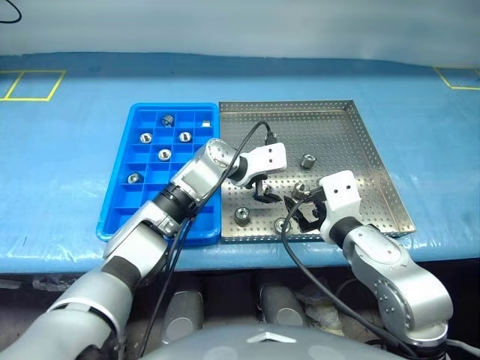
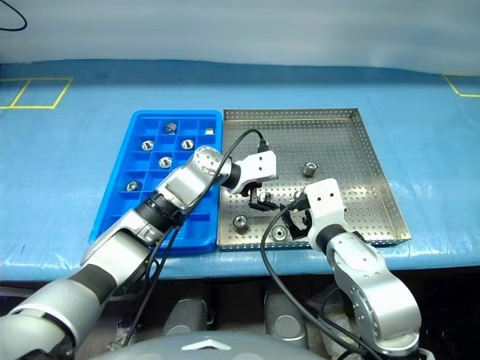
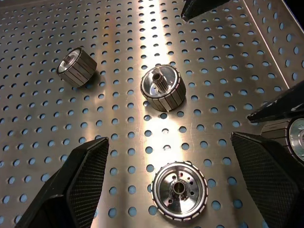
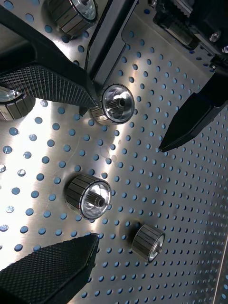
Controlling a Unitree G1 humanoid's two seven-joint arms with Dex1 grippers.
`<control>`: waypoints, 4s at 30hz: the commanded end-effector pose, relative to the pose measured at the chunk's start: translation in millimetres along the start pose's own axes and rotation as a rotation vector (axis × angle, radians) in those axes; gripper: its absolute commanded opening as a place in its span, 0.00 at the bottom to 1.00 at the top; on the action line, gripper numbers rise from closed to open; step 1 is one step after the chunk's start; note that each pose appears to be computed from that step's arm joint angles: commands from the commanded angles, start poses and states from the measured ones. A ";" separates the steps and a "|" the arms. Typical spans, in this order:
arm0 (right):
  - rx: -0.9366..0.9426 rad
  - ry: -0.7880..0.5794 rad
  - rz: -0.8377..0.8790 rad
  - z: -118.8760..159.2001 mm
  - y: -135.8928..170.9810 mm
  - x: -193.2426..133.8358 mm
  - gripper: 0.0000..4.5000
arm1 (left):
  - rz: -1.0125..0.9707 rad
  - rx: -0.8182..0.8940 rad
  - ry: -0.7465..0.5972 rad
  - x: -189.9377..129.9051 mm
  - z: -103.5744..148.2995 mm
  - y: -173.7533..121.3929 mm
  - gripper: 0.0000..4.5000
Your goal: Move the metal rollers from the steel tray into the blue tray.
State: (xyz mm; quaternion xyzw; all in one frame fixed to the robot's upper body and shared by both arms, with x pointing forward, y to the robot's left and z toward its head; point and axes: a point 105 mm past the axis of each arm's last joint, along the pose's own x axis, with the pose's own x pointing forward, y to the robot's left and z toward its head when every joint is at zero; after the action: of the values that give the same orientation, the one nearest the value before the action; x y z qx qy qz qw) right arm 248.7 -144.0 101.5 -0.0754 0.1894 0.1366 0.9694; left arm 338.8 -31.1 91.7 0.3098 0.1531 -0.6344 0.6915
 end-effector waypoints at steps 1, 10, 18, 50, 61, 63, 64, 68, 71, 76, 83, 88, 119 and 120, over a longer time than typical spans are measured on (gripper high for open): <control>-0.012 -0.069 -0.020 13.7 -2.0 -6.6 1.00 | -0.003 0.026 0.020 1.5 -2.0 -0.6 1.00; -0.014 -0.074 -0.019 15.2 -1.6 -5.5 1.00 | -0.029 -0.012 0.092 7.6 -23.4 -4.3 1.00; -0.012 -0.075 -0.025 14.8 -2.3 -5.5 1.00 | 0.057 -0.073 0.039 9.2 -21.3 7.7 0.50; -0.229 -0.205 0.404 49.6 72.6 29.3 1.00 | 1.180 -0.399 -0.115 -206.3 -80.8 -17.9 0.38; -0.234 -0.225 0.502 50.1 91.5 33.1 1.00 | 1.219 -0.514 -0.027 -200.1 -104.9 -50.6 0.38; -0.241 -0.233 0.510 50.5 92.5 32.6 1.00 | 1.199 -0.515 -0.048 -194.8 -102.1 -44.7 0.38; -0.242 -0.235 0.512 50.3 92.6 32.3 1.00 | 1.185 -0.512 -0.050 -192.0 -101.8 -42.7 0.38; -0.242 -0.238 0.512 48.8 92.4 30.0 1.00 | 1.138 -0.518 -0.050 -182.3 -102.9 -38.3 0.38; -0.238 -0.238 0.501 47.1 91.4 28.7 1.00 | 1.089 -0.538 -0.036 -174.8 -106.2 -38.3 0.38; -0.222 -0.234 0.467 44.6 86.9 26.8 1.00 | 1.034 -0.577 0.026 -169.9 -115.6 -45.1 0.38; -0.211 -0.234 0.438 43.6 84.0 25.0 1.00 | 0.978 -0.605 0.056 -165.7 -115.0 -47.3 0.74; -0.204 -0.241 0.413 45.4 76.0 20.3 1.00 | 0.908 -0.520 -0.140 -165.4 -70.4 -28.6 0.99; -0.109 -0.162 0.230 13.8 46.3 -11.0 1.00 | -0.534 0.172 0.230 -42.8 -29.0 -37.6 0.99; -0.107 -0.166 0.227 14.3 46.5 -10.8 1.00 | -0.546 0.188 0.254 -41.6 -31.2 -38.0 0.99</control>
State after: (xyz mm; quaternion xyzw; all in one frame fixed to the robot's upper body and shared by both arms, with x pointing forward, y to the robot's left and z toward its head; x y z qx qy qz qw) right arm 231.9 -103.8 100.8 -0.0927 0.1419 0.2581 0.9511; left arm 298.7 22.1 78.8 0.3684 0.2636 -0.7648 0.4582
